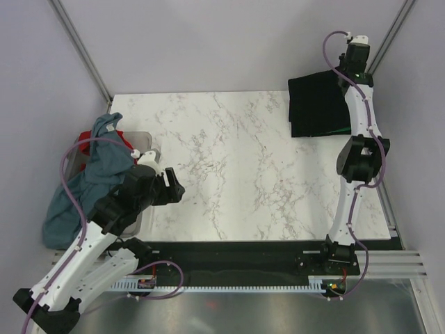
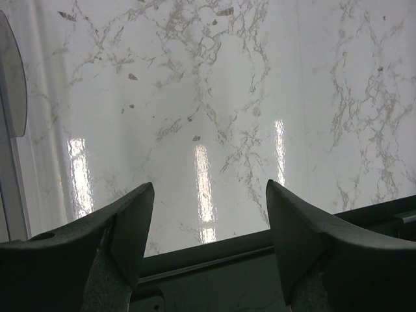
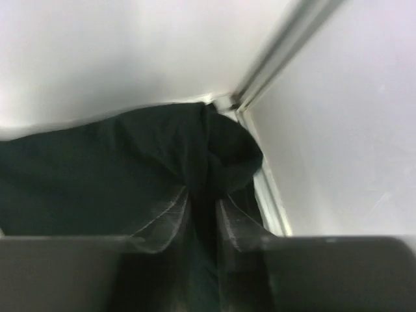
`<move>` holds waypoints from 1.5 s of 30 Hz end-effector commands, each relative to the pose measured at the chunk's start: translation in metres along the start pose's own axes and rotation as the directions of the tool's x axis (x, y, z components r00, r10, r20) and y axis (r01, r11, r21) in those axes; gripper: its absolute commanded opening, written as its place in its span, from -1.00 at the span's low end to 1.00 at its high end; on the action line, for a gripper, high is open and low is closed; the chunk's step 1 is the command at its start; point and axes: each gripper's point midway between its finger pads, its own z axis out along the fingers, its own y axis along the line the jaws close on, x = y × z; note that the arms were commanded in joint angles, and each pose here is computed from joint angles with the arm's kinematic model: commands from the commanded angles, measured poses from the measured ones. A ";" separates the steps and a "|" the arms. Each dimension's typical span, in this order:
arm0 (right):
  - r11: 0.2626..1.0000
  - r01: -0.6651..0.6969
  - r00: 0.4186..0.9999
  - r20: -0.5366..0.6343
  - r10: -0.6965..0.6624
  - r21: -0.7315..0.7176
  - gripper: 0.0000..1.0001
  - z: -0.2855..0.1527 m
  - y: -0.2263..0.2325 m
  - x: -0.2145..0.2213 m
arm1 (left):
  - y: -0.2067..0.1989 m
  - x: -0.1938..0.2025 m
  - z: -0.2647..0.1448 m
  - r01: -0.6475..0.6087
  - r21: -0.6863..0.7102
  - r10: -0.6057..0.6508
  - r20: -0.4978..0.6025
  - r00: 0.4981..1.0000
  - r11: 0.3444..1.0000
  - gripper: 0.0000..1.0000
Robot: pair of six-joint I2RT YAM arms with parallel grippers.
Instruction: Fold and stack the t-shirts
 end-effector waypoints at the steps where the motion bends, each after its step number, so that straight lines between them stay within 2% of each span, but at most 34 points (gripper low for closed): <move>1: 0.963 -0.194 0.977 0.127 0.173 0.184 0.38 0.051 -0.063 -0.005 | 0.001 -0.007 0.002 -0.026 -0.013 0.026 0.027 0.999 1.000 0.53; 3: 0.932 -0.296 0.952 0.146 0.269 0.211 0.71 0.058 -0.080 0.002 | 0.002 -0.007 0.002 -0.023 -0.019 0.023 0.029 0.999 1.000 0.53; 6: 0.912 -0.336 0.939 0.159 0.305 0.234 0.79 0.042 -0.089 -0.003 | 0.004 -0.009 -0.001 -0.017 -0.021 0.018 0.044 0.999 1.000 0.53; 10: 0.895 -0.410 0.907 0.184 0.380 0.175 0.80 0.008 -0.087 -0.022 | 0.004 -0.011 -0.003 -0.012 -0.020 0.013 0.057 0.998 1.000 0.53; 12: 0.883 -0.447 0.881 0.243 0.406 0.147 0.83 -0.029 -0.095 -0.052 | 0.005 -0.010 -0.003 -0.011 -0.025 0.012 0.055 0.998 1.000 0.53; 15: 0.856 -0.517 0.826 0.279 0.490 0.029 0.96 -0.080 -0.088 -0.081 | 0.006 -0.012 -0.004 -0.009 -0.032 0.011 0.060 0.998 0.999 0.53; 16: 0.845 -0.534 0.821 0.238 0.520 -0.005 0.96 -0.087 -0.077 -0.070 | 0.007 -0.012 -0.004 -0.006 -0.035 0.008 0.063 0.998 0.999 0.53; 17: 0.806 -0.577 0.770 0.242 0.591 -0.130 0.96 -0.122 -0.065 -0.092 | 0.007 -0.013 -0.005 -0.003 -0.035 0.005 0.069 0.998 0.999 0.53; 18: 0.781 -0.601 0.748 0.224 0.625 -0.171 0.96 -0.137 -0.058 -0.093 | 0.008 -0.013 -0.006 -0.002 -0.037 0.005 0.072 0.997 0.999 0.53; 19: 0.761 -0.619 0.748 0.150 0.647 -0.193 0.96 -0.142 -0.035 -0.072 | 0.009 -0.014 -0.007 0.001 -0.043 0.002 0.077 0.997 0.999 0.52; 20: 0.736 -0.610 0.737 0.133 0.663 -0.293 0.96 -0.180 -0.020 -0.084 | 0.010 -0.014 -0.007 0.003 -0.044 0.000 0.080 0.997 0.999 0.52; 21: 0.733 -0.597 0.745 0.115 0.658 -0.325 0.96 -0.194 -0.006 -0.079 | 0.010 -0.015 -0.009 0.008 -0.044 -0.004 0.086 0.996 0.999 0.52; 23: 0.708 -0.557 0.778 0.026 0.628 -0.435 0.96 -0.238 0.051 -0.048 | 0.010 -0.015 -0.009 0.010 -0.045 -0.006 0.090 0.996 0.999 0.53; 25: 0.696 -0.477 0.825 0.001 0.566 -0.537 0.96 -0.274 0.096 -0.027 | 0.011 -0.015 -0.010 0.011 -0.045 -0.006 0.093 0.996 0.999 0.52; 26: 0.685 -0.435 0.861 -0.047 0.506 -0.584 0.96 -0.305 0.131 0.008 | 0.011 -0.016 -0.011 0.014 -0.043 -0.010 0.096 0.995 0.999 0.53; 27: 0.683 -0.437 0.869 -0.076 0.490 -0.586 0.96 -0.317 0.142 0.029 | 0.011 -0.016 -0.012 0.015 -0.042 -0.010 0.097 0.995 0.999 0.52; 28: 0.659 -0.419 0.891 -0.145 0.430 -0.625 0.96 -0.339 0.165 0.071 | 0.010 -0.016 -0.012 0.016 -0.039 -0.012 0.101 0.995 0.999 0.52; 30: 0.637 -0.424 0.902 -0.241 0.357 -0.643 0.96 -0.357 0.184 0.121 | 0.011 -0.016 -0.013 0.019 -0.040 -0.015 0.103 0.995 0.999 0.53; 31: 0.642 -0.428 0.904 -0.299 0.307 -0.636 0.96 -0.372 0.197 0.169 | 0.011 -0.016 -0.012 0.019 -0.040 -0.015 0.103 0.995 0.999 0.53; 33: 0.622 -0.424 0.906 -0.313 0.286 -0.658 0.96 -0.389 0.212 0.205 | 0.011 -0.016 -0.012 0.018 -0.042 -0.014 0.100 0.995 0.999 0.53; 34: 0.622 -0.413 0.910 -0.336 0.244 -0.666 0.96 -0.405 0.221 0.244 | 0.011 -0.016 -0.011 0.016 -0.044 -0.012 0.097 0.995 0.999 0.54; 36: 0.614 -0.407 0.912 -0.341 0.229 -0.676 0.96 -0.419 0.230 0.268 | 0.011 -0.015 -0.009 0.013 -0.053 -0.009 0.086 0.996 0.999 0.62; 37: 0.602 -0.369 0.925 -0.345 0.162 -0.708 0.96 -0.437 0.239 0.293 | 0.012 -0.015 -0.008 0.016 -0.058 -0.011 0.086 0.996 0.998 0.65; 38: 0.607 -0.369 0.927 -0.331 0.178 -0.704 0.96 -0.441 0.242 0.297 | 0.012 -0.015 -0.006 0.016 -0.065 -0.011 0.080 0.997 0.998 0.71; 40: 0.585 -0.312 0.944 -0.312 0.104 -0.749 0.96 -0.465 0.254 0.318 | 0.015 -0.016 -0.005 0.023 -0.084 -0.016 0.084 0.996 0.996 0.74; 43: 0.621 -0.263 0.959 -0.273 0.081 -0.738 0.96 -0.466 0.260 0.329 | 0.017 -0.015 -0.005 0.028 -0.096 -0.020 0.082 0.996 0.995 0.75; 45: 0.613 -0.237 0.966 -0.250 0.065 -0.754 0.96 -0.466 0.266 0.330 | 0.017 -0.016 -0.007 0.033 -0.092 -0.025 0.092 0.995 0.995 0.75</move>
